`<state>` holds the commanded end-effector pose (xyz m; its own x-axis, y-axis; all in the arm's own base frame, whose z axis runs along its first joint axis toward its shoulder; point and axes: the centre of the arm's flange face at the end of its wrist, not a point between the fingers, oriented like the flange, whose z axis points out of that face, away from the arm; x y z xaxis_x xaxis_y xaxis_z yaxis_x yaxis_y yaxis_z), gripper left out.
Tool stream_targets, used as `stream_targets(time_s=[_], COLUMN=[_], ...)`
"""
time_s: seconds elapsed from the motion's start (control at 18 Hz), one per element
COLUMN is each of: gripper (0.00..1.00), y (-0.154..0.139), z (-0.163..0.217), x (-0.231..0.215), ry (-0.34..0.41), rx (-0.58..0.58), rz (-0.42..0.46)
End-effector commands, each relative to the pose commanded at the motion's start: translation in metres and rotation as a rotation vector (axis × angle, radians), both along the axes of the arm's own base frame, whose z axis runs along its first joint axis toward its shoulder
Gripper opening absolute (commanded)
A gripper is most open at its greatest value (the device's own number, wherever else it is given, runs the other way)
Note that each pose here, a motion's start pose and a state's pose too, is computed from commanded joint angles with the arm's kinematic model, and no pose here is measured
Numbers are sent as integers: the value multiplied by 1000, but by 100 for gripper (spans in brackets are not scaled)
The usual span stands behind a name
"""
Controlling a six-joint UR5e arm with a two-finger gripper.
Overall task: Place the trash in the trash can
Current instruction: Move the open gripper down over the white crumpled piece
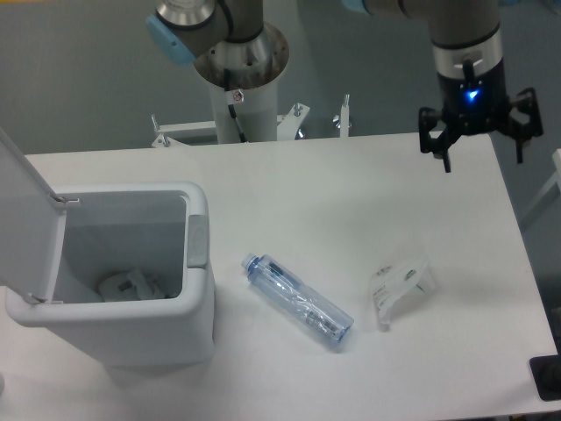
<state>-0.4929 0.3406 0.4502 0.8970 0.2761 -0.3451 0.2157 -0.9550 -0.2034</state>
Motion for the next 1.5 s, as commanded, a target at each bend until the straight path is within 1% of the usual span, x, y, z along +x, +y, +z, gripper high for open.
stream_targets(time_s=[0.17, 0.33, 0.39, 0.44, 0.5, 0.67, 0.89, 1.0, 1.11, 1.22, 1.28, 1.5], gripper=[100, 100, 100, 100, 100, 100, 100, 100, 100, 100, 100, 100], y=[3, 1, 2, 8, 10, 24, 38, 41, 51, 59, 61, 63], z=[-30, -70, -81, -92, -105, -126, -155, -163, -168, -168, -166, -189], x=[3, 13, 15, 19, 22, 23, -9, -13, -24, -42, -45, -41], ry=[-50, -116, -132, -148, -167, -207, -208, -216, -191, -157, -154, -185], rx=[-31, -63, -79, -105, -122, -117, -128, -134, -91, -79, -77, -87], rz=[-4, -25, -54, -103, -127, -115, -164, -192, -205, -233, -235, -240])
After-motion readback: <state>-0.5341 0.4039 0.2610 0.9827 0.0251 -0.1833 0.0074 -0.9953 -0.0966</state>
